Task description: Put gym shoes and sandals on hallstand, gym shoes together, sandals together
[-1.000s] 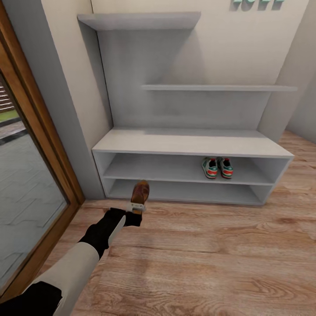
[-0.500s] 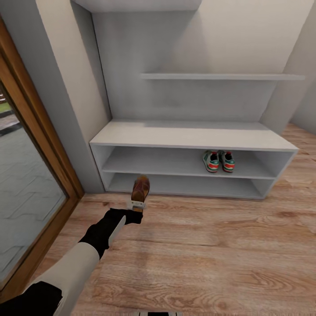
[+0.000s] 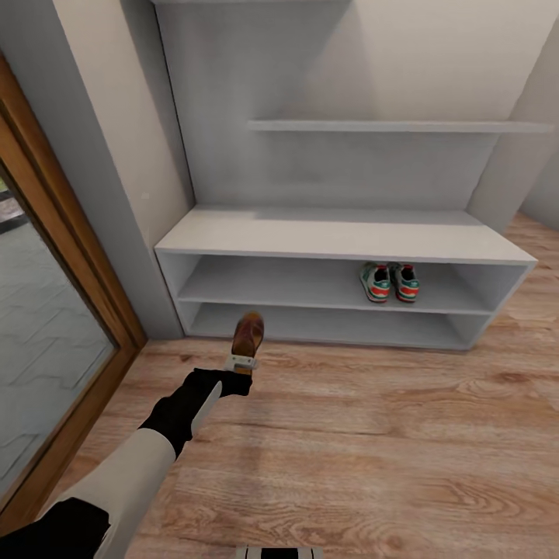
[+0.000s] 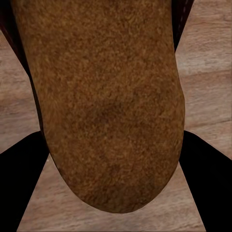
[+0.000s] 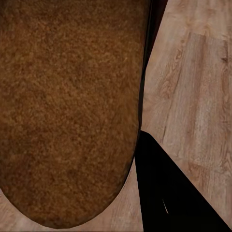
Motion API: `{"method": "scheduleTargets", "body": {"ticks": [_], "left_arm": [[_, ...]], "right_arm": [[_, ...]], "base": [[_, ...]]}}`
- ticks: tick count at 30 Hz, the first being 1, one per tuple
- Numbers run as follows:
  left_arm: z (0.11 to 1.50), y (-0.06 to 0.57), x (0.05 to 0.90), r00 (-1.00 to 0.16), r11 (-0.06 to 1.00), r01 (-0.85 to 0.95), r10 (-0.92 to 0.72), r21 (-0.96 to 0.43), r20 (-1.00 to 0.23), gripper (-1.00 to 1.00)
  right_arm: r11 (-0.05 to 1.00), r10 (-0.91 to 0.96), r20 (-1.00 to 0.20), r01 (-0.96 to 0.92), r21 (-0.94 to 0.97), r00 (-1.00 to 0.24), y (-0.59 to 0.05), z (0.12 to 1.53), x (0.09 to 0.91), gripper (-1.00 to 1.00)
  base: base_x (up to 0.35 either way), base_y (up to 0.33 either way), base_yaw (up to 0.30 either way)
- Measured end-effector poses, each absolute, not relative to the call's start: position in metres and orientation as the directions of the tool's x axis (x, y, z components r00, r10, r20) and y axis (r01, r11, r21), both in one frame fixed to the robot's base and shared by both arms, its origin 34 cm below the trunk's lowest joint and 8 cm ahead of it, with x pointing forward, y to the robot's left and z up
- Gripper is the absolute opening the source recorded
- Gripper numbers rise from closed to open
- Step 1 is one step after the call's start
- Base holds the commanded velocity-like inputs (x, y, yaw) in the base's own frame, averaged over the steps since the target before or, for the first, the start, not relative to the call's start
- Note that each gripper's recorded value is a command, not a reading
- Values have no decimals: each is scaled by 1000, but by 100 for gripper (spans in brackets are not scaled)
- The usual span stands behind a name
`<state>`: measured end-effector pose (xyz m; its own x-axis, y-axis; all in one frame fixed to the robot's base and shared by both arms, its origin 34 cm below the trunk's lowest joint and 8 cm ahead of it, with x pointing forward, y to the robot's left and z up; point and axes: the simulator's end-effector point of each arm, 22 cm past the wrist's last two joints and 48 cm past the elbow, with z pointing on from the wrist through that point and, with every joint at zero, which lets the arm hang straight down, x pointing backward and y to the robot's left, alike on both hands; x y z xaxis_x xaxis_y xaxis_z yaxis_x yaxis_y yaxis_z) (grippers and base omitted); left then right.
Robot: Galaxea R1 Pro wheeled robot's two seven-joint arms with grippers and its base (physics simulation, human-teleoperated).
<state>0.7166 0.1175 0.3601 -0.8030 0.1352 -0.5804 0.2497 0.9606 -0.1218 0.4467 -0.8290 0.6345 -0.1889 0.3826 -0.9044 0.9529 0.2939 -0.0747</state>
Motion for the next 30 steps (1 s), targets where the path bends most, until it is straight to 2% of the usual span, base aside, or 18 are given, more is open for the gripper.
{"method": "scheduleTargets", "body": {"ticks": [6,10,13,30], "left_arm": [[360,119,717,-804,961,248,134,-121,-580,-100],[360,119,717,-804,961,248,134,-121,-580,-100],[360,119,716,-805,961,248,134,-121,-579,-100],[359,118,716,-805,961,249,136,-121,-578,-100]], "right_arm": [[246,398,-903,967,-63,-161,-836,633,426,-100],[94,442,-896,996,-8,-48,-855,628,356,-100],[-5,443,-890,992,-127,-111,-863,634,307,-100],[-14,444,-888,990,-139,-119,-864,634,302,-100]], "base": [[53,0,0],[4,0,0],[168,0,0],[332,-4,0]]}}
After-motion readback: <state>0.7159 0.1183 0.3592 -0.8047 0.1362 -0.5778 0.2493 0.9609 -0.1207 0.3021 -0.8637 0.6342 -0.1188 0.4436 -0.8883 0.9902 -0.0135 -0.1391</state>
